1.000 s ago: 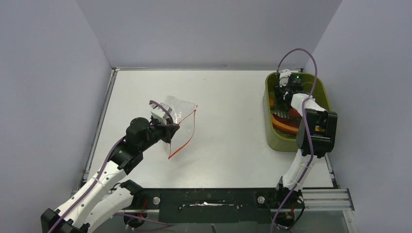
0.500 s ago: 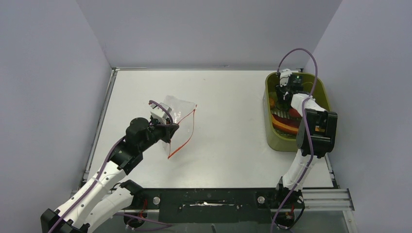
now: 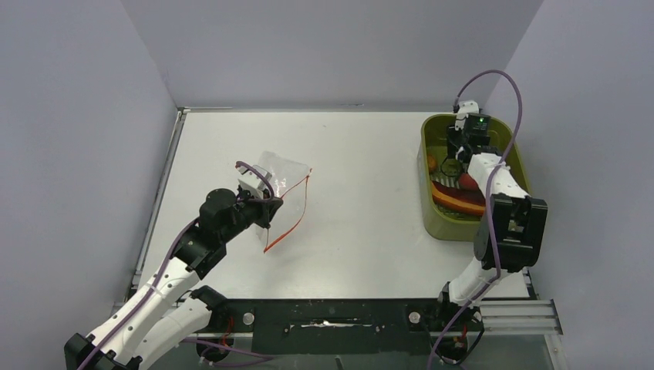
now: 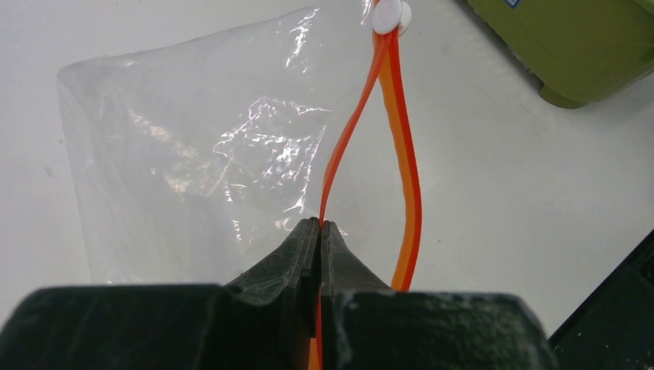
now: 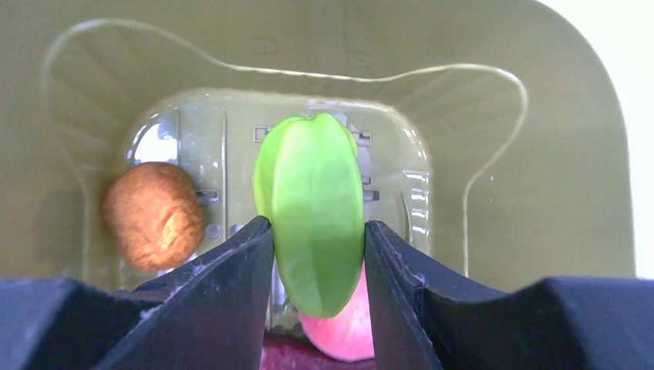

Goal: Place the food in the zip-top bag and seal the zipper
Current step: Pick up the fake fruit from the bin.

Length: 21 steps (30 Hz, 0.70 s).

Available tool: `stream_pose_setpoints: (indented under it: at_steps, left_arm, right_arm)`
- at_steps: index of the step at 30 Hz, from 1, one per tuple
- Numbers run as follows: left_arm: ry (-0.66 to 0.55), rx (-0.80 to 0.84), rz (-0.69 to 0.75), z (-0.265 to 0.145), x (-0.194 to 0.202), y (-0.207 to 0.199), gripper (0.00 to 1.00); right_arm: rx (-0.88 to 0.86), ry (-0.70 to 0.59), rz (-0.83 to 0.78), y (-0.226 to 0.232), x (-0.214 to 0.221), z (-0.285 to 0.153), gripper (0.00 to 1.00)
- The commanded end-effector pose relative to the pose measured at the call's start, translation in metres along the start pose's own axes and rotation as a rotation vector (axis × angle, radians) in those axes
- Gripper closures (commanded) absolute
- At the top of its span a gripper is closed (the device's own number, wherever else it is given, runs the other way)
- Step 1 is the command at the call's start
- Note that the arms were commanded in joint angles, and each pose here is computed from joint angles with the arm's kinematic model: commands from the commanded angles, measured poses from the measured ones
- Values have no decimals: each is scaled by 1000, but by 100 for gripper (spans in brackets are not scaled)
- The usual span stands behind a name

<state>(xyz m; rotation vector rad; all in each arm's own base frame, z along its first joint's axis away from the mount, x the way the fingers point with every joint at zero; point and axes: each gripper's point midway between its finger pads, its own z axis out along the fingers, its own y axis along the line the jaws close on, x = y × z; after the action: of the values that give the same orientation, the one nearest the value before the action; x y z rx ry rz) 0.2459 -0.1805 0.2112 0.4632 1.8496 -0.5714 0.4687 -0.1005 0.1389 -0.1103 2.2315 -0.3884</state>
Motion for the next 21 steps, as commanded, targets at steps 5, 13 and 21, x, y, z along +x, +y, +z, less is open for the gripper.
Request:
stream_pose_setpoints:
  at_steps: [5,13,21]
  left_arm:
    - [-69,-29,-16,3,-21,3,100]
    - [-94,-46,-94,16,-51,1,100]
    - [-139,-47,-155,36,-81,-2,100]
  right_arm:
    - [20,-82,182,8,-24,-66,70]
    - [56,-149,257,10,-39,-131,70]
    - [-60,-280,285,34,-60,-191,70]
